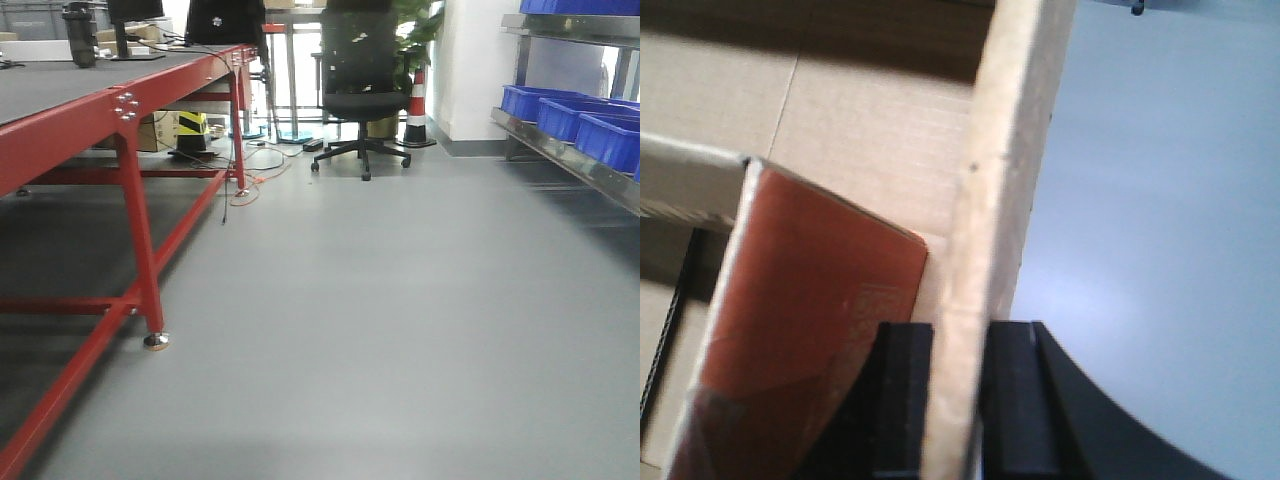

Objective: Stack two boxes on right shelf middle
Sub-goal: 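Hold the boxes in both grippers while driving away from the table, then hold the boxes while turning toward the steel rack of blue bins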

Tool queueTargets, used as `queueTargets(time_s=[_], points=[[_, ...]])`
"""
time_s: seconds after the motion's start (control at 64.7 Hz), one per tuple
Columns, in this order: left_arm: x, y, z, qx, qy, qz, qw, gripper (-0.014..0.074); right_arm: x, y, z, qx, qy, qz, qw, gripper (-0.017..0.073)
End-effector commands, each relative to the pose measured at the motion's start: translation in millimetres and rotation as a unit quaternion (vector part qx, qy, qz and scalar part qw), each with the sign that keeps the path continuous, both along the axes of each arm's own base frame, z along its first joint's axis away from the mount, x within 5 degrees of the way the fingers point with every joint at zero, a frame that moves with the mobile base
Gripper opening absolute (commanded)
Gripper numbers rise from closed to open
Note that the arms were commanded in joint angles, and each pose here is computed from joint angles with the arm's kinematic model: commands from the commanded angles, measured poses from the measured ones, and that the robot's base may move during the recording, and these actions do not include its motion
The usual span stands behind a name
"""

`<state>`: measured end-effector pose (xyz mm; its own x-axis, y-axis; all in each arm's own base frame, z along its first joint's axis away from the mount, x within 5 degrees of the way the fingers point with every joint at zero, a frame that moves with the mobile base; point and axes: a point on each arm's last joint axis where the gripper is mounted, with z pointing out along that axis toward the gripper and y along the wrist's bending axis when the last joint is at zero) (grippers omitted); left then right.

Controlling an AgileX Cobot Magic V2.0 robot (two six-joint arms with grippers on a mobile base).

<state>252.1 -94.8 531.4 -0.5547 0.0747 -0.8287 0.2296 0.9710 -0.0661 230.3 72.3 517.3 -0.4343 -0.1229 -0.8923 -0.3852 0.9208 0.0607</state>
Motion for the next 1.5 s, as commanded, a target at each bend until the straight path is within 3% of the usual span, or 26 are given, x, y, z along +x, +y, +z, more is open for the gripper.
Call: queueTargets(time_s=[0.0,1.483], points=[[-5.0,-0.1,10.2,-0.012,-0.035,-0.009,0.999,-0.0111,0.8,-3.9,7.0,-0.004,-0.031,-0.011,0.999,-0.0154],[-4.8,0.5,10.2,-0.009,-0.036,-0.007,0.999,-0.0111,0.9,-3.9,7.3,-0.003,-0.033,-0.012,0.999,-0.0154]])
